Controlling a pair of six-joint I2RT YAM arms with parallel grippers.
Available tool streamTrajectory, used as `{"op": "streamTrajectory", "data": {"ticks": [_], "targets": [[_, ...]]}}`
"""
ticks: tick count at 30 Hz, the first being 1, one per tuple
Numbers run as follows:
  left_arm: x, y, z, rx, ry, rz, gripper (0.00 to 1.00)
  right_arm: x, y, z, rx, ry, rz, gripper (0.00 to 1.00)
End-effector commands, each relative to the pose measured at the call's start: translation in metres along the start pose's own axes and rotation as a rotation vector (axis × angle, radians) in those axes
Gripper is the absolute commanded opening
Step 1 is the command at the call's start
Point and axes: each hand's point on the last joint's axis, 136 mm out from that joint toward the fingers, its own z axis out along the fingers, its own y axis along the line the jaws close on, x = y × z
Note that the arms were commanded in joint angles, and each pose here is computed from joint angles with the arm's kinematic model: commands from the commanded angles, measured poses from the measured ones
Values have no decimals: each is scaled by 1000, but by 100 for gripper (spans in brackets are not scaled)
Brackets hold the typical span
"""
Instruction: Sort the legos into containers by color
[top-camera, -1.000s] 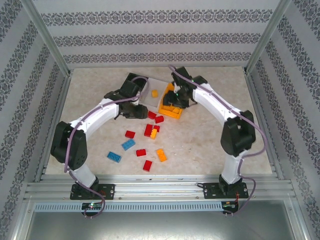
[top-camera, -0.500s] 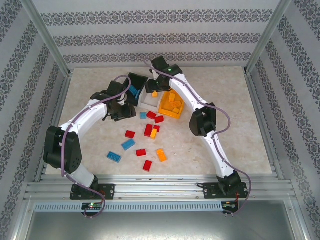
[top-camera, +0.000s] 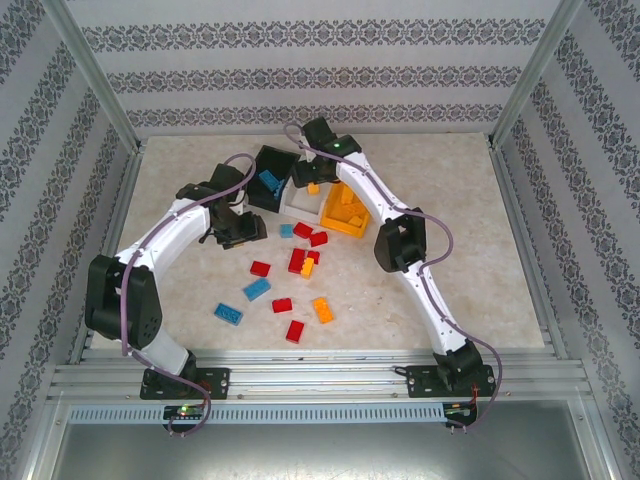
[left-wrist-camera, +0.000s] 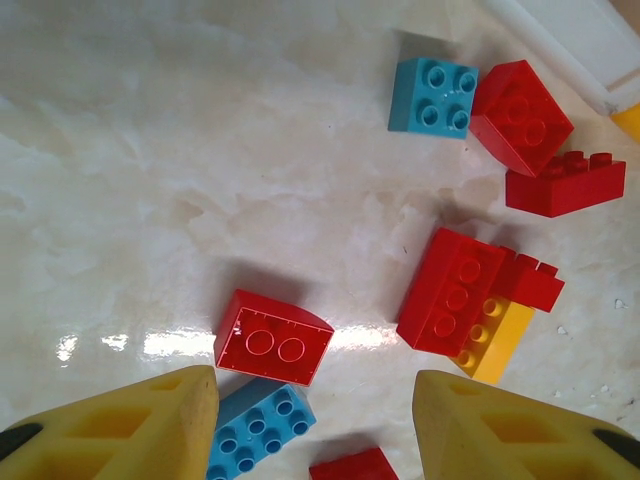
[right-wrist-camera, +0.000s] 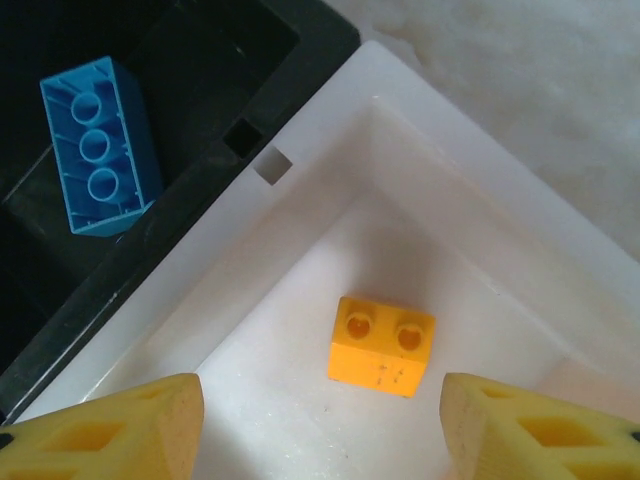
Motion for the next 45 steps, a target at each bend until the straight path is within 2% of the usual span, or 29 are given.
{"op": "streamTrajectory", "data": {"ticks": [1, 5, 10, 16, 26, 40, 42, 45], "targets": [[1, 5, -3, 9, -4, -9, 54, 56, -38, 1, 91, 219, 20, 65], [-3, 0, 6, 40, -8, -16, 54, 69, -49, -22, 130, 243, 11, 65], [-9, -4, 12, 60, -8, -8, 54, 77, -62, -30, 185, 284, 12, 63], [-9, -4, 13, 63, -11, -11, 54, 81, -80, -38, 273, 320, 30, 45], [-10, -2, 13, 46, 4, -1, 54, 90, -88, -16, 281, 354, 97, 49], [-19, -4, 10, 20, 17, 29, 55, 104, -90, 15, 243, 391, 151, 47], [-20, -5, 11, 24, 19, 26, 55, 103, -87, 17, 233, 387, 142, 43], [-21, -5, 13, 28, 19, 21, 55, 101, -88, 15, 237, 379, 148, 30]]}}
